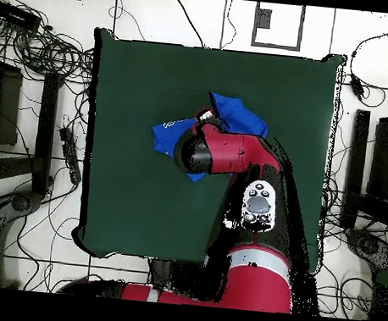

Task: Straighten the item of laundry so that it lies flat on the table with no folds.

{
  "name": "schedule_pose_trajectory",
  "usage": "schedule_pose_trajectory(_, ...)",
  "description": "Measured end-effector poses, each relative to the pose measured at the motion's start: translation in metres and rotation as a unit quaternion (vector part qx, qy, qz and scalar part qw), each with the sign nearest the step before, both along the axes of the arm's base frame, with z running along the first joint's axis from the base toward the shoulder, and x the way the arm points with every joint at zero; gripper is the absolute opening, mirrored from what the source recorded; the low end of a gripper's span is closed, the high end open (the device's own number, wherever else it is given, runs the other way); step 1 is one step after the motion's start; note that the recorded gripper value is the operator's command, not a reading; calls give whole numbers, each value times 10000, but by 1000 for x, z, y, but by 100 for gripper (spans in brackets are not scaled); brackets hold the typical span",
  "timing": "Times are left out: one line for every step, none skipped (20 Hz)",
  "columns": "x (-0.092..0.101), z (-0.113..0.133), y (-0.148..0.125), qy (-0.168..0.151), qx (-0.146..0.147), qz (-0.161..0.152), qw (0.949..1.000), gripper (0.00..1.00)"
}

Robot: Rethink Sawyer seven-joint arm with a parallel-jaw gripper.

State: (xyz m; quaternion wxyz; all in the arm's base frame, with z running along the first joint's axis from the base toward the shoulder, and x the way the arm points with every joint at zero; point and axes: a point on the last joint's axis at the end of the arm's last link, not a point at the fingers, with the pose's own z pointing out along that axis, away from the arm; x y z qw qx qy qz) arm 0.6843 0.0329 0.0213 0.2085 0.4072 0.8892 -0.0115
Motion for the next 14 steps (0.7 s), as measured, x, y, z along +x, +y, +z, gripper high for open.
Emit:
schedule_pose_trajectory(0, 0, 0, -1, 0, 3, 10000, 100)
schedule_pose_trajectory(0, 0, 1, -2, 0, 6, 10000, 100)
schedule_pose_trajectory(0, -1, 3, -6, -3, 24, 10000, 100)
schedule_pose_trajectory(-1, -2, 5, -10, -9, 49, 10000, 100)
schedule_pose_trajectory(-2, -3, 10, -21, -22, 94, 10000, 100)
schedule_pose_trajectory(-4, -6, 16, -30, -41, 160, 9999, 100)
schedule_pose_trajectory(-5, -8, 20, -36, -50, 202, 9998, 100)
schedule_pose_trajectory(-6, -10, 28, -49, -64, 273, 9996, 100)
schedule_pose_trajectory(-7, -10, 31, -56, -70, 301, 9995, 100)
schedule_pose_trajectory(-8, -11, 35, -66, -80, 337, 9994, 100)
schedule_pose_trajectory(-8, -10, 41, -82, -90, 379, 9992, 100)
schedule_pose_trajectory(-8, -10, 47, -101, -96, 431, 9990, 100)
schedule_pose_trajectory(-9, -9, 52, -109, -98, 462, 9988, 100)
schedule_pose_trajectory(-9, -7, 56, -120, -97, 490, 9987, 100)
